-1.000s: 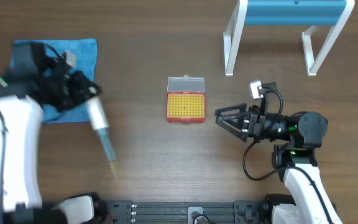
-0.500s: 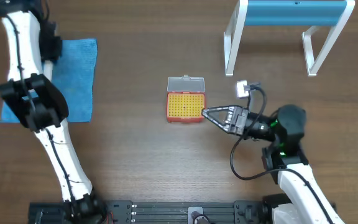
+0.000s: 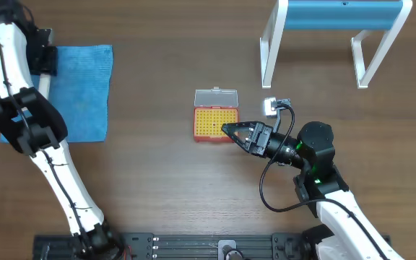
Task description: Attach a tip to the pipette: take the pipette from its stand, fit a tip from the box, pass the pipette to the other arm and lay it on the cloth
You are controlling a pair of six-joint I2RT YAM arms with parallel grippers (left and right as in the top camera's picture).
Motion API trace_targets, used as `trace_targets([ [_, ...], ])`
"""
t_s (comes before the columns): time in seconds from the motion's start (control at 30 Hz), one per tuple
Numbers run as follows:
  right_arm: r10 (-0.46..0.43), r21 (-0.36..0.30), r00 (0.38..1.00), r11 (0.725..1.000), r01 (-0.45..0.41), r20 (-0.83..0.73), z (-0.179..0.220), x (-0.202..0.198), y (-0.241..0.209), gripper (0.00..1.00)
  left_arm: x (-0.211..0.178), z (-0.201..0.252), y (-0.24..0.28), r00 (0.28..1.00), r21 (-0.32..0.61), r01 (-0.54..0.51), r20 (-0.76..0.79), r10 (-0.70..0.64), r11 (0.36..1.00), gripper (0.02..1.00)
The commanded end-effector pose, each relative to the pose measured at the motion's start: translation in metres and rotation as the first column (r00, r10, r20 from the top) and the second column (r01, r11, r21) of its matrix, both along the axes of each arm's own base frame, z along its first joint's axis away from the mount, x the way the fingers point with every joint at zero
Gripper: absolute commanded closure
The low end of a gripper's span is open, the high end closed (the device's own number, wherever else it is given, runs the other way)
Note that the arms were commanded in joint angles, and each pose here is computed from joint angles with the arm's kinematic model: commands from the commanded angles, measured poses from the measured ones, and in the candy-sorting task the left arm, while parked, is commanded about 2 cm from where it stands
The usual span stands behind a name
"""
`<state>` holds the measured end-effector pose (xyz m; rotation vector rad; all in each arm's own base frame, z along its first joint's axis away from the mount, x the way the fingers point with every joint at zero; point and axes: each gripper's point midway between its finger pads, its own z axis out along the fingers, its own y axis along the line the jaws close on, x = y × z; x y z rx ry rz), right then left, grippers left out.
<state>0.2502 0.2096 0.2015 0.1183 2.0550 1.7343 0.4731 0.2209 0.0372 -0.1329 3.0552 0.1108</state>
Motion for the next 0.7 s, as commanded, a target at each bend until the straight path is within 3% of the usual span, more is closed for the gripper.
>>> trace_targets([
  [0.03,-0.009,-0.008,0.999,1.000,0.009,0.031,0.002,0.002,0.000,0.270,0.015,-0.021,-0.023,0.997,-0.013,0.073,-0.008,-0.073,0.997,0.989],
  [0.27,-0.006,-0.017,0.999,1.000,0.007,0.053,0.002,0.002,0.000,0.268,0.021,-0.022,-0.032,0.994,0.010,0.105,-0.013,-0.104,0.994,0.989],
  [0.5,-0.006,-0.018,0.998,1.000,0.007,0.055,0.002,0.002,0.000,0.268,0.002,-0.034,-0.012,0.999,-0.019,0.010,-0.046,-0.011,1.000,0.989],
  [0.7,-0.006,-0.018,0.998,1.000,0.007,0.055,0.002,0.002,0.000,0.268,0.007,-0.040,-0.015,1.000,-0.040,0.004,-0.023,-0.005,0.999,0.989],
])
